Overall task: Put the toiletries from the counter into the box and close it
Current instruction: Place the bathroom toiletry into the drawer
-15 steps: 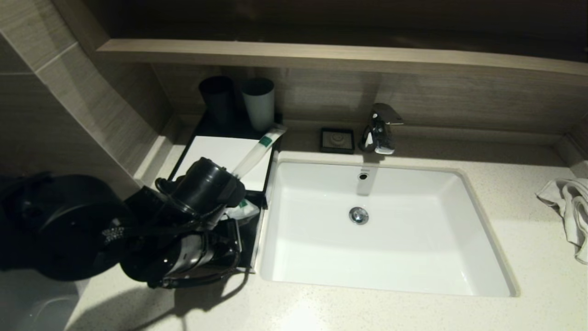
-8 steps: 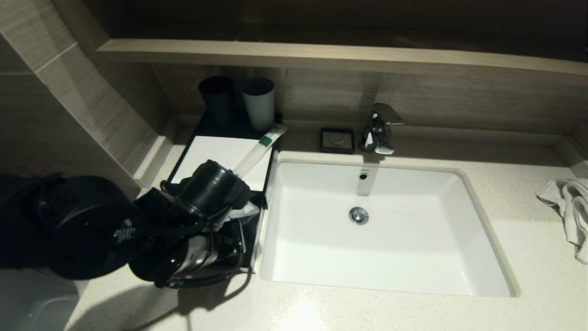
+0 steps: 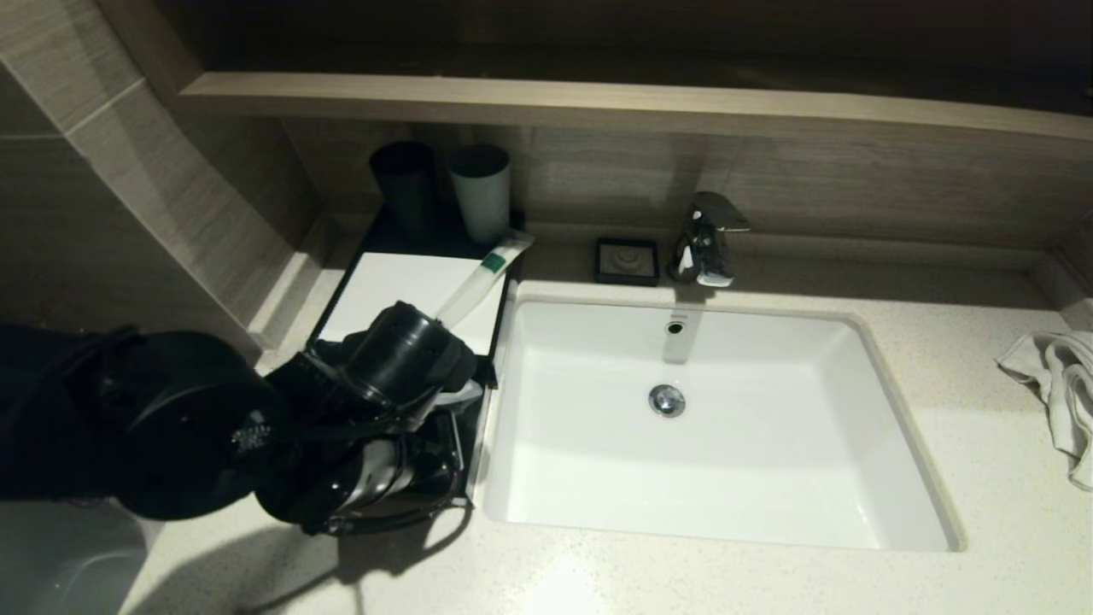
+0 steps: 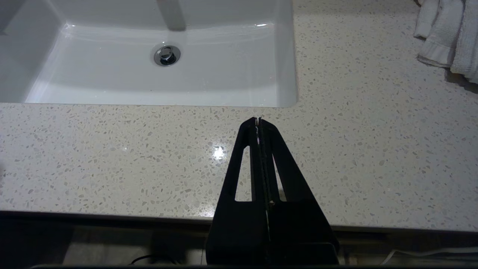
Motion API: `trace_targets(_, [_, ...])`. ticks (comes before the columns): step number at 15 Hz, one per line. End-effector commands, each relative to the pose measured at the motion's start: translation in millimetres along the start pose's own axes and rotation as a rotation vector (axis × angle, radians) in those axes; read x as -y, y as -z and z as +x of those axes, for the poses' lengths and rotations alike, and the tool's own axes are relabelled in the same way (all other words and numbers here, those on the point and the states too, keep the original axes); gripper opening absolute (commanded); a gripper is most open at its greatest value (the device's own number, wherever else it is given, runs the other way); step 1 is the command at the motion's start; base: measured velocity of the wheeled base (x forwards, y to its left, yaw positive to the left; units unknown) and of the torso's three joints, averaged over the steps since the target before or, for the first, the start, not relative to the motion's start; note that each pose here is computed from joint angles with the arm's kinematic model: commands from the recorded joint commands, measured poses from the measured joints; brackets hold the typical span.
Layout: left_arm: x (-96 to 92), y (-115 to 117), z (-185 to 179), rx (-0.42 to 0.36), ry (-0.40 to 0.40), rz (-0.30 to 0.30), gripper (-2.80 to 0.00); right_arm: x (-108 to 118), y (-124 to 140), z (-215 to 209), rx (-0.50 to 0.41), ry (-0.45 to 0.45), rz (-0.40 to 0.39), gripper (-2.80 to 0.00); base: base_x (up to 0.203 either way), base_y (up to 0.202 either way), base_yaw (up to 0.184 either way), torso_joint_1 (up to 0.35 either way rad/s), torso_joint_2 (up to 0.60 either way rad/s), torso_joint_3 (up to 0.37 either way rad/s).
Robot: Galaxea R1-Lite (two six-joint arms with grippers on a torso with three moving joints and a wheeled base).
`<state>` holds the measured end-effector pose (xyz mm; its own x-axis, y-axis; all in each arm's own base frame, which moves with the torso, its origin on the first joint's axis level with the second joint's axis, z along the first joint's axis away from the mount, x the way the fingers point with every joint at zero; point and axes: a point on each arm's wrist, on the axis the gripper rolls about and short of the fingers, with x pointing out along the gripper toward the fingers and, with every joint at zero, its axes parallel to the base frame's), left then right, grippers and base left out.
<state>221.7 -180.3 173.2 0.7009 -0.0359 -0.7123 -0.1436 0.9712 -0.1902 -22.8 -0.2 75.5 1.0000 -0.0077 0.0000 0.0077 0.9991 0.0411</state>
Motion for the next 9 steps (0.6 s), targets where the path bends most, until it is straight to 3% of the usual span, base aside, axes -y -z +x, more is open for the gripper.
trace_targets(1, [0.9, 1, 3, -0.004, -0.008, -0.002, -2.80, 0, 0, 0, 0.000, 0.000, 0.000, -2.80, 0.000, 0.000, 0.000, 0.000, 0.00, 0.000])
trace_targets(2, [0.9, 1, 3, -0.005, -0.007, -0.002, -2.80, 0, 0, 0, 0.000, 0.000, 0.000, -2.80, 0.000, 0.000, 0.000, 0.000, 0.00, 0.000])
trace_targets(3, [0.8, 0, 2, -0.004, -0.006, -0.006, 0.00, 0, 0, 0, 0.000, 0.000, 0.000, -2.80, 0.000, 0.000, 0.000, 0.000, 0.00, 0.000])
trace_targets(9, [-0.9, -6, -10, 0.037, 0.031, -0.027, 0.00, 0, 0, 0, -0.001, 0.000, 0.000, -2.80, 0.000, 0.000, 0.000, 0.000, 0.00, 0.000])
